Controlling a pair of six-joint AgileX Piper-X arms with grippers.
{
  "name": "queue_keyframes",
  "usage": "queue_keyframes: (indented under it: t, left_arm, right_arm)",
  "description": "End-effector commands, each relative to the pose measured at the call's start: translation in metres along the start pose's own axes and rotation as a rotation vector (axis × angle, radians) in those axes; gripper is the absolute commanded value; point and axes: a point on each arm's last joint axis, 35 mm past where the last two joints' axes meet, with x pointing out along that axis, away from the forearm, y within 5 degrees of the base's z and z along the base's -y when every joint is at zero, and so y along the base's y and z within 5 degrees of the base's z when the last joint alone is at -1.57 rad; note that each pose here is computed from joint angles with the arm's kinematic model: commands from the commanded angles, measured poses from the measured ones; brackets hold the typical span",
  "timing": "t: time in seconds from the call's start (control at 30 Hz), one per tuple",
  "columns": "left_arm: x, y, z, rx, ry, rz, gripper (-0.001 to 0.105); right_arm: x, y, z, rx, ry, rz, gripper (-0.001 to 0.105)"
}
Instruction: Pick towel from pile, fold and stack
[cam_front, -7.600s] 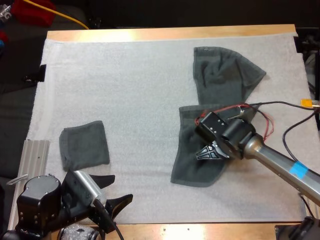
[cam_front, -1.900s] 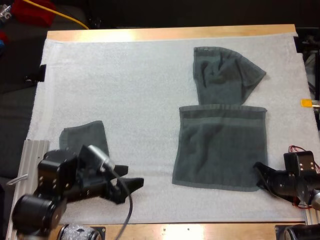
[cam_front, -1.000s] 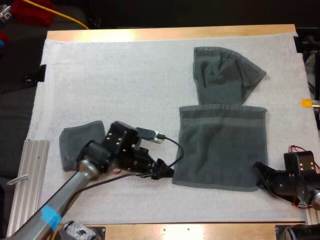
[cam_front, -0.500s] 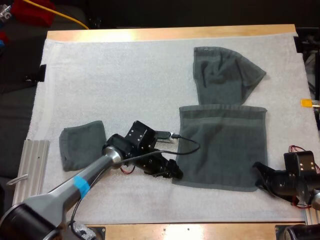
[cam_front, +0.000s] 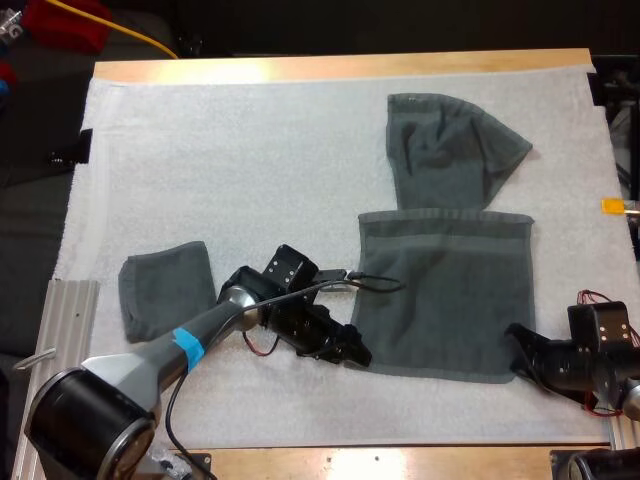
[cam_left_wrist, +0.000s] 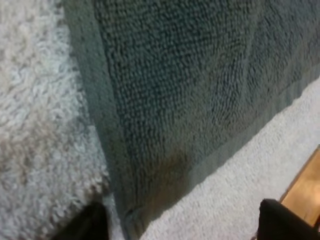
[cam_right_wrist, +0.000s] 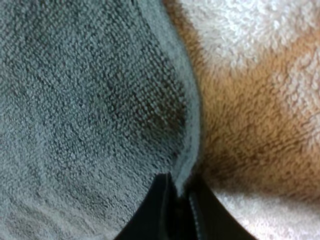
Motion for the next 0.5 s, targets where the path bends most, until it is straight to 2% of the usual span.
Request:
queue_keyframes:
  t: [0.0,0.47]
  left_arm:
    - [0.0020,-0.0015,-0.0004,0.006,0.012,-0.021,0.062]
    - [0.0039,-0.0044,-0.0017,0.007,0.031,-0.047,0.061]
  right_arm:
    - [-0.0004,0.0006,-0.0004,-0.013,0.004,0.012,0.000]
    - [-0.0004,0.0006,-0.0004,-0.013,0.004,0.012,0.000]
